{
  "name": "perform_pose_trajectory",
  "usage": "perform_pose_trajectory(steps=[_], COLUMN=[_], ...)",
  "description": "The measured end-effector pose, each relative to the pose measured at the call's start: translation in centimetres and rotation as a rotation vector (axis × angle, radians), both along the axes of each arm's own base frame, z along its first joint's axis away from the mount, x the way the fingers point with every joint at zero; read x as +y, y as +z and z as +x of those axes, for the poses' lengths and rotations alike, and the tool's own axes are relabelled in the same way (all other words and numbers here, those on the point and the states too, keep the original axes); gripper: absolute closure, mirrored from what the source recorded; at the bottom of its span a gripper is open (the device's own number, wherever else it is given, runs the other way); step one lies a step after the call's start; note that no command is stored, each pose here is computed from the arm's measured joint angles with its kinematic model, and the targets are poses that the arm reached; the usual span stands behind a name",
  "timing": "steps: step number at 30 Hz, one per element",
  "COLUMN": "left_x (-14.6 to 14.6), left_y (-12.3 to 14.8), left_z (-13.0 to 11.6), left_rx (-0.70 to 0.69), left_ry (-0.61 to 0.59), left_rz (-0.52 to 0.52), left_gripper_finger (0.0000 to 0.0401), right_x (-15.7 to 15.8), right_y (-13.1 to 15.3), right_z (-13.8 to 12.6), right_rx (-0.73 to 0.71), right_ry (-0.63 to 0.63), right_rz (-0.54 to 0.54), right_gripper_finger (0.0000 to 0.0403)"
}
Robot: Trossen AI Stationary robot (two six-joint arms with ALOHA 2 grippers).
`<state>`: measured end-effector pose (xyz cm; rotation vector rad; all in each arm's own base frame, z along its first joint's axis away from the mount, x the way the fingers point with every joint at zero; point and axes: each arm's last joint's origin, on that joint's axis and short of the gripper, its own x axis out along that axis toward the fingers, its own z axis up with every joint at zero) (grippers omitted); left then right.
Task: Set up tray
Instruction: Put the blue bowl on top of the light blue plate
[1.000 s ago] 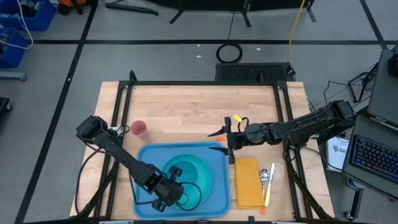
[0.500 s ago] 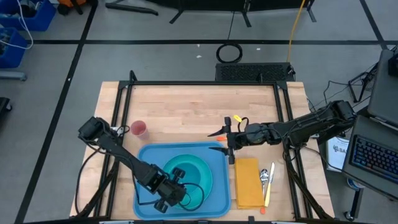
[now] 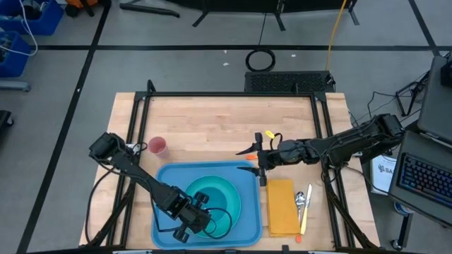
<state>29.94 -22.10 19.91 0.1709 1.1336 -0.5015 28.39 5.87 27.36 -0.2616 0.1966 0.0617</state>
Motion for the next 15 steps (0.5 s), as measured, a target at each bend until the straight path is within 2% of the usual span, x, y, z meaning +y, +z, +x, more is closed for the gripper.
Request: perform_pose_trajectory(steps=[15], left_x=[-0.05], left_y=[0.13], left_z=[0.31], left_rx=[-0.028], left_ry=[-0.029], left_rz=[-0.021], left_gripper_finger=[0.0364], right_x=[0.00], right_y=[-0.08], right_z=[-0.01], right_rx=[0.007], right_ry=[0.000], right_rz=[-0.002], right_gripper_finger=[0.0193])
